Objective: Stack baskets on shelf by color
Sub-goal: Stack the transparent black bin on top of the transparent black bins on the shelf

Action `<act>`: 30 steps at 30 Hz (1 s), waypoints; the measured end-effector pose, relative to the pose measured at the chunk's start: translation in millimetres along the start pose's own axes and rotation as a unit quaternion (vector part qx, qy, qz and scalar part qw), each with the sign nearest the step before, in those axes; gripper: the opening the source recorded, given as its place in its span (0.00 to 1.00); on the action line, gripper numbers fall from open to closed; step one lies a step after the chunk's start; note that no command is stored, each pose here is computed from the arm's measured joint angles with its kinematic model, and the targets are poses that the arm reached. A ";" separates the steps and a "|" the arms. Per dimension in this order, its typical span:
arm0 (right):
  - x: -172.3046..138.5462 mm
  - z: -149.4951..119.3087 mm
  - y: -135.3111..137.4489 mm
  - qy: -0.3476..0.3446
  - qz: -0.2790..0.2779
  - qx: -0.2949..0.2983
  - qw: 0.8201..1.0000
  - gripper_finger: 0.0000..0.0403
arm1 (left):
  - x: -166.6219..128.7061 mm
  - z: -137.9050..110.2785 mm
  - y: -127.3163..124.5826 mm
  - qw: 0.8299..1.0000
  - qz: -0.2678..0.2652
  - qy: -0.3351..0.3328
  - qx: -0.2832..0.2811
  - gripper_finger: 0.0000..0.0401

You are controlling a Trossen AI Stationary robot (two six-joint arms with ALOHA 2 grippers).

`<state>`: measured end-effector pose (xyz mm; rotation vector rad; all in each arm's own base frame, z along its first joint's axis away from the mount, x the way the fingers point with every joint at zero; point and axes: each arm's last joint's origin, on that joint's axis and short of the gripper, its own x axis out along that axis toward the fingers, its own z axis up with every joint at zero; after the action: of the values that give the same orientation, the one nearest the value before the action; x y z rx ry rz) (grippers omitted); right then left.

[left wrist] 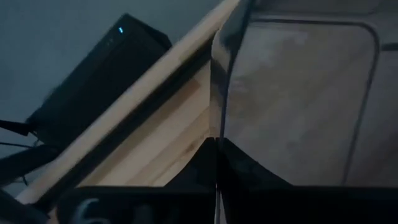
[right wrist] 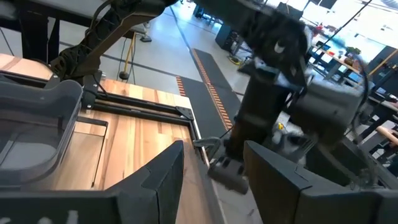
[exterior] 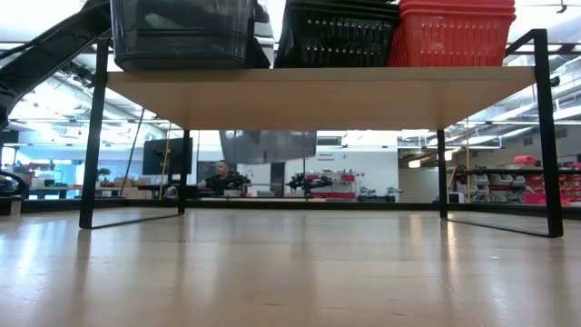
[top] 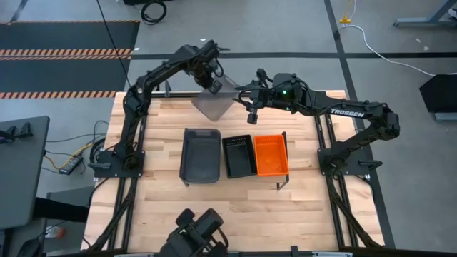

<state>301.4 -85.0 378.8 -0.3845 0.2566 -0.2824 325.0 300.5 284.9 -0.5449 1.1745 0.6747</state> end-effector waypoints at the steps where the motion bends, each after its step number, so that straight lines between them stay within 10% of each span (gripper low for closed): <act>1: 0.0 0.0 0.0 0.000 0.000 0.000 1.000 0.43 | -7.1 2.1 -0.1 1.000 0.000 -0.008 0.000 0.01; 30: -0.1 -2.8 1.2 0.015 0.006 -0.001 1.000 0.43 | -186.7 -40.1 -14.2 0.976 -0.073 -0.203 -0.022 0.02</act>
<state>300.8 -84.8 375.8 -0.3807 0.2878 -0.2755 265.6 226.8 451.3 -0.4966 0.7299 0.6498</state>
